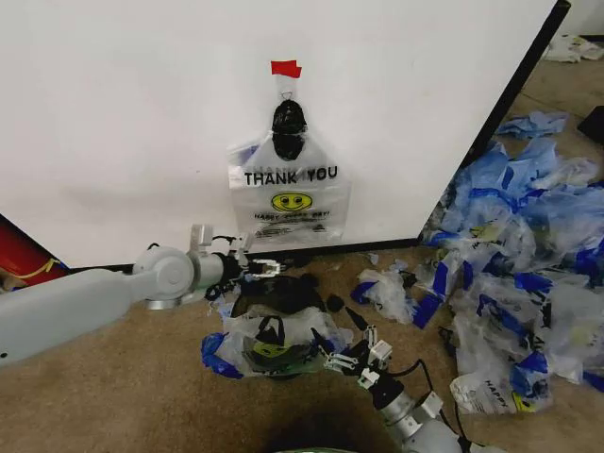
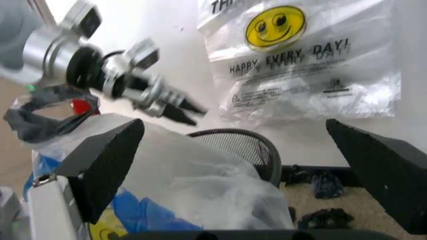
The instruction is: Pick up the garbage bag from the wall and place it over the trash bin.
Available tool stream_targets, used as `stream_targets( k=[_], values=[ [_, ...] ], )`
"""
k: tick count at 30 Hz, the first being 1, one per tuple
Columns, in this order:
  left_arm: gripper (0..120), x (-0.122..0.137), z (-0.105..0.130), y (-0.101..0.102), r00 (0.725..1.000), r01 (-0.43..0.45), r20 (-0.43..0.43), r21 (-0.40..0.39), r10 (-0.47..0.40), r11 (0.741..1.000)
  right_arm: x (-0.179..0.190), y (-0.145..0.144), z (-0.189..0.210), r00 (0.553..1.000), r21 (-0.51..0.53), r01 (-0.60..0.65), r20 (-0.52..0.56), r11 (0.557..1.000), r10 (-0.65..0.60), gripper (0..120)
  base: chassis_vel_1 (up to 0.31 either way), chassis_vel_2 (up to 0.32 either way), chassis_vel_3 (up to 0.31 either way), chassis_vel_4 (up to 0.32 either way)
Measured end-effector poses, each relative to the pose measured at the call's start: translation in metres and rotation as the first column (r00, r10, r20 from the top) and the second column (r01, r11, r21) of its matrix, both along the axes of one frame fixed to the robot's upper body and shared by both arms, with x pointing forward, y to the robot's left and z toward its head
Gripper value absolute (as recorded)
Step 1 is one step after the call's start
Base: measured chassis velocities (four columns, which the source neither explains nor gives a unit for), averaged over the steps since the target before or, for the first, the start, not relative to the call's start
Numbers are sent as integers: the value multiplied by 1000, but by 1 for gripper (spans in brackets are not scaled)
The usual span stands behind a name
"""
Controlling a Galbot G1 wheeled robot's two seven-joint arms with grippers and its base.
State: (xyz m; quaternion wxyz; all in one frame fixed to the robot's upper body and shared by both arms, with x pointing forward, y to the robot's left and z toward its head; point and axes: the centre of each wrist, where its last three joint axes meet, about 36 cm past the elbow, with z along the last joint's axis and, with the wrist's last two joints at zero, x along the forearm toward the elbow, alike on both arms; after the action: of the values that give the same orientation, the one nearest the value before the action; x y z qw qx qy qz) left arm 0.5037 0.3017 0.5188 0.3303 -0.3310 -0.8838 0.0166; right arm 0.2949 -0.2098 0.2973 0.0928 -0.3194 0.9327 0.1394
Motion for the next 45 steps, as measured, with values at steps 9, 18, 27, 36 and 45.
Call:
stream_targets(
  k=[9, 18, 27, 36, 45],
  values=[
    [93, -18, -20, 20, 978, 200, 43, 117, -206, 973, -1, 9, 0, 1000, 25, 7, 3, 1000, -8, 100, 0, 0, 0, 0],
    [93, 2, -29, 6, 970, 229, 55, 139, -239, 963, -5, 7, -2, 1000, 30, 18, 3, 999, -19, 100, 0, 0, 0, 0],
    [88, 17, -32, 11, 967, 233, 64, 155, -245, 960, -6, 5, -3, 1000, 32, 27, 8, 999, -27, 100, 0, 0, 0, 0],
    [57, 32, -34, 2, 963, 240, 85, 162, -256, 957, -7, 5, -6, 999, 31, 38, 8, 999, -38, 100, 0, 0, 0, 0],
    [26, 39, -35, -9, 960, 249, 86, 165, -266, 954, -8, -2, -6, 999, 21, 51, 10, 998, -51, 100, 0, 0, 0, 0]
  ],
)
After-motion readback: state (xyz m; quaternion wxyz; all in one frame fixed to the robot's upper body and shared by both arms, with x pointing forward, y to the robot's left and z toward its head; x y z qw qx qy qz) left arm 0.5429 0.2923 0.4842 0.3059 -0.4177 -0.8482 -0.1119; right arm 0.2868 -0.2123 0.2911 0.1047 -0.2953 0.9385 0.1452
